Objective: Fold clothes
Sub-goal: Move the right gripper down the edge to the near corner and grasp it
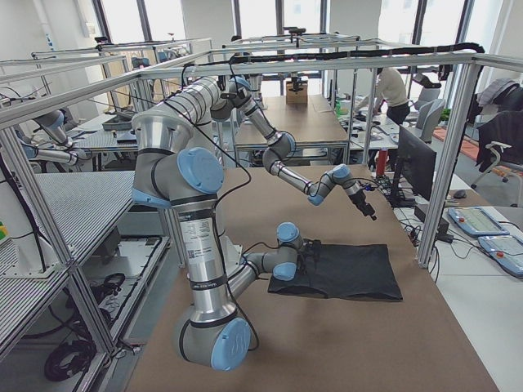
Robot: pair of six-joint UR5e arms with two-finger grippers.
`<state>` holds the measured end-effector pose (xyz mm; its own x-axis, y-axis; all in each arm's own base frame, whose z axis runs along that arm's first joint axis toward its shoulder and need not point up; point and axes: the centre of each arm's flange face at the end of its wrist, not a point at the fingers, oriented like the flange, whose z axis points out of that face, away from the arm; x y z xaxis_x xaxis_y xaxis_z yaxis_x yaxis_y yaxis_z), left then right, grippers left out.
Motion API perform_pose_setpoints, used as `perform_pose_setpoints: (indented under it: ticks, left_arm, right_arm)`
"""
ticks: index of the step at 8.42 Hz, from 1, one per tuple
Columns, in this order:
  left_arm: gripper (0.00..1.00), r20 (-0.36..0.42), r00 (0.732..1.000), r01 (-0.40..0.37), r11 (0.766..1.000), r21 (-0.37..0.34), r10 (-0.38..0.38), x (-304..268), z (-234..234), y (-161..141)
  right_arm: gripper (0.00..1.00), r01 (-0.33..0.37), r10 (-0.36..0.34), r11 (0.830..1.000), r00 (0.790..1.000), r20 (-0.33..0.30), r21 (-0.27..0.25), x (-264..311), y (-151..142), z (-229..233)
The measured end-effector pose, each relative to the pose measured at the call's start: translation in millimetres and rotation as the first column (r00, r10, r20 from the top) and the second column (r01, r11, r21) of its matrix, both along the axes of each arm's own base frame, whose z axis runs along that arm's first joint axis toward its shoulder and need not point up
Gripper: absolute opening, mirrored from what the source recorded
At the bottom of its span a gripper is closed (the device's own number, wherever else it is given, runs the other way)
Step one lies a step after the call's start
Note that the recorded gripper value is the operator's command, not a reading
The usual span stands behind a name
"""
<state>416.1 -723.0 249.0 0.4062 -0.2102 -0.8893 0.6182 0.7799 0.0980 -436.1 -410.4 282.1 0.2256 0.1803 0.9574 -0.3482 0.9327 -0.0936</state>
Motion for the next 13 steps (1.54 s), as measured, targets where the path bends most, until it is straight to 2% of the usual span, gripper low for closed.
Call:
perform_pose_setpoints:
  ticks: [1, 3, 5, 6, 10, 13]
  left_arm:
    - [1.0, -0.003, 1.0, 0.002, 1.0, -0.003, -0.002, 0.7, 0.1, 0.6]
    - [1.0, -0.004, 1.0, 0.003, 1.0, -0.004, -0.003, 1.5, -0.1, 0.9]
    - [1.0, -0.004, 1.0, 0.003, 1.0, -0.003, -0.003, 2.3, -0.2, 1.2]
    - [1.0, -0.004, 1.0, 0.003, 1.0, -0.003, -0.003, 3.0, -0.9, 1.6]
    - [1.0, -0.003, 1.0, 0.001, 1.0, -0.002, -0.001, 4.0, -1.9, 1.7]
    - [1.0, -0.007, 1.0, 0.001, 1.0, 0.002, -0.001, 4.2, -6.0, 1.5]
  right_arm:
    - [0.94, -0.009, 0.01, 0.999, 0.999, 0.04, -0.041, -11.8, 22.1, 10.5]
    - [0.94, 0.004, -0.002, 0.999, 0.999, 0.038, -0.052, -31.9, 41.8, 27.9]
    - [0.94, -0.008, 0.008, 1.0, 1.0, -0.012, 0.028, -34.8, 28.3, 38.0]
    - [0.94, -0.016, 0.018, 0.999, 0.999, -0.043, 0.048, -36.6, 19.3, 48.9]
    - [0.94, -0.025, 0.03, 0.999, 0.994, -0.106, 0.046, -53.1, 8.1, 77.0]
    - [0.94, -0.028, 0.031, 0.998, 0.998, -0.061, 0.056, -43.9, 10.7, 50.3]
